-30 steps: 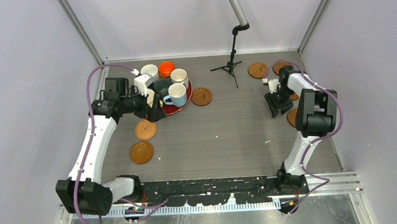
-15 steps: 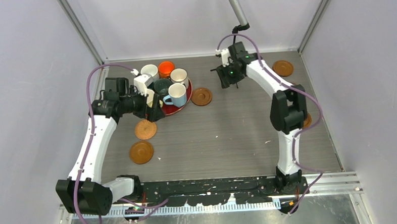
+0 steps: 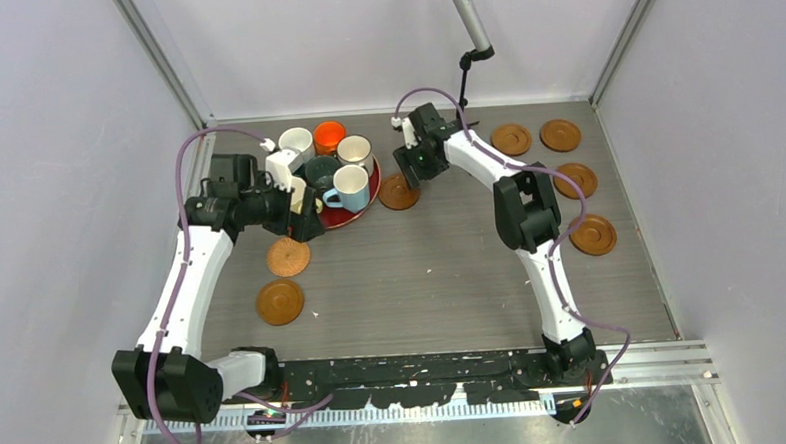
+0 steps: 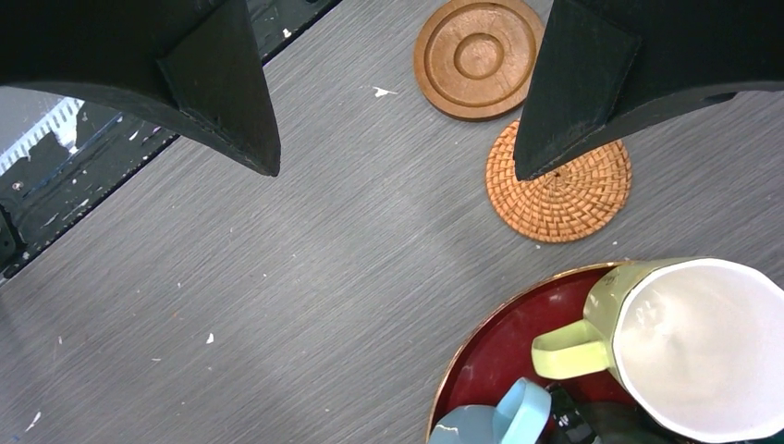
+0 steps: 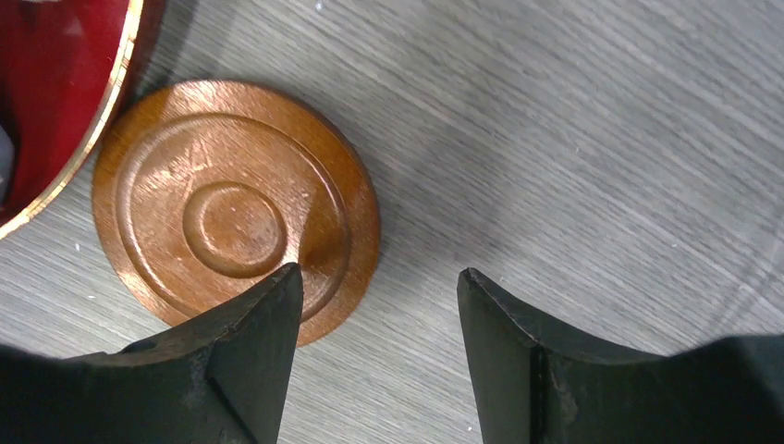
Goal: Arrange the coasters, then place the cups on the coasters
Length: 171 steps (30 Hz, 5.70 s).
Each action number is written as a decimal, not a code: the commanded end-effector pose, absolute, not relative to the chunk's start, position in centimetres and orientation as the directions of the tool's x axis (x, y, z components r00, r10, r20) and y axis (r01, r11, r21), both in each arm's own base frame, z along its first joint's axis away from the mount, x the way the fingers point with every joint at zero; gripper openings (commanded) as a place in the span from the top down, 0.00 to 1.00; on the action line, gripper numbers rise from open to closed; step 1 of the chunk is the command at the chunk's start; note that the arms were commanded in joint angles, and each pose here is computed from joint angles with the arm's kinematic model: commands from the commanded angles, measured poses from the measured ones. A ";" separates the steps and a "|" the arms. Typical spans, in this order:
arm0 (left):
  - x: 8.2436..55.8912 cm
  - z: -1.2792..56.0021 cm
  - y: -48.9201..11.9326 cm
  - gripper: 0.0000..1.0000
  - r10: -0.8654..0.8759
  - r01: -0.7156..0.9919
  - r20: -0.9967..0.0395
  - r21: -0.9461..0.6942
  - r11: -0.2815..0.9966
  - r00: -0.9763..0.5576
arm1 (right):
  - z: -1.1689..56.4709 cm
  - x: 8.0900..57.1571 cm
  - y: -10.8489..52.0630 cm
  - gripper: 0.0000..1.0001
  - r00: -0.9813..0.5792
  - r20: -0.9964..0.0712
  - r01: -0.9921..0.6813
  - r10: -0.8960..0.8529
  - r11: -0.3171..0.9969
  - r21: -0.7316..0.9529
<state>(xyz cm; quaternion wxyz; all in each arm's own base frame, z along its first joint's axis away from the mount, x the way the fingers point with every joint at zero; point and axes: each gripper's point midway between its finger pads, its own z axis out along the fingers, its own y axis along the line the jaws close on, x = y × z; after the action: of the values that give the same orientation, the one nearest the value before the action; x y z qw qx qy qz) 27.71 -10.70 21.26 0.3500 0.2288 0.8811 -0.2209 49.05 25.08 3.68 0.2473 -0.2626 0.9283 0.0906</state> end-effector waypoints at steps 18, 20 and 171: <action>26.3 15.2 -2.5 0.00 0.384 0.516 -0.554 -0.098 0.851 -0.738 | 1.4 48.3 26.3 0.43 -0.707 -0.472 -0.554 -0.528 0.827 -0.095; 25.7 14.7 -2.3 0.02 0.420 0.542 -0.538 -0.082 0.837 -0.731 | 1.2 47.2 25.2 0.48 -0.716 -0.447 -0.557 -0.536 0.825 -0.096; 24.0 1.1 -9.3 0.74 0.882 0.985 -0.448 0.014 0.173 -0.148 | 0.7 30.0 16.3 0.47 -0.713 -0.278 -0.643 -0.644 0.758 -0.105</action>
<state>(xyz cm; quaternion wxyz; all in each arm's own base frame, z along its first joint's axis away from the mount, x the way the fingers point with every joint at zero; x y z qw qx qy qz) 27.83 -7.55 2.21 0.2417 0.5963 0.7574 -0.1115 31.11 22.64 2.12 0.2027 -0.3592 0.9092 0.0577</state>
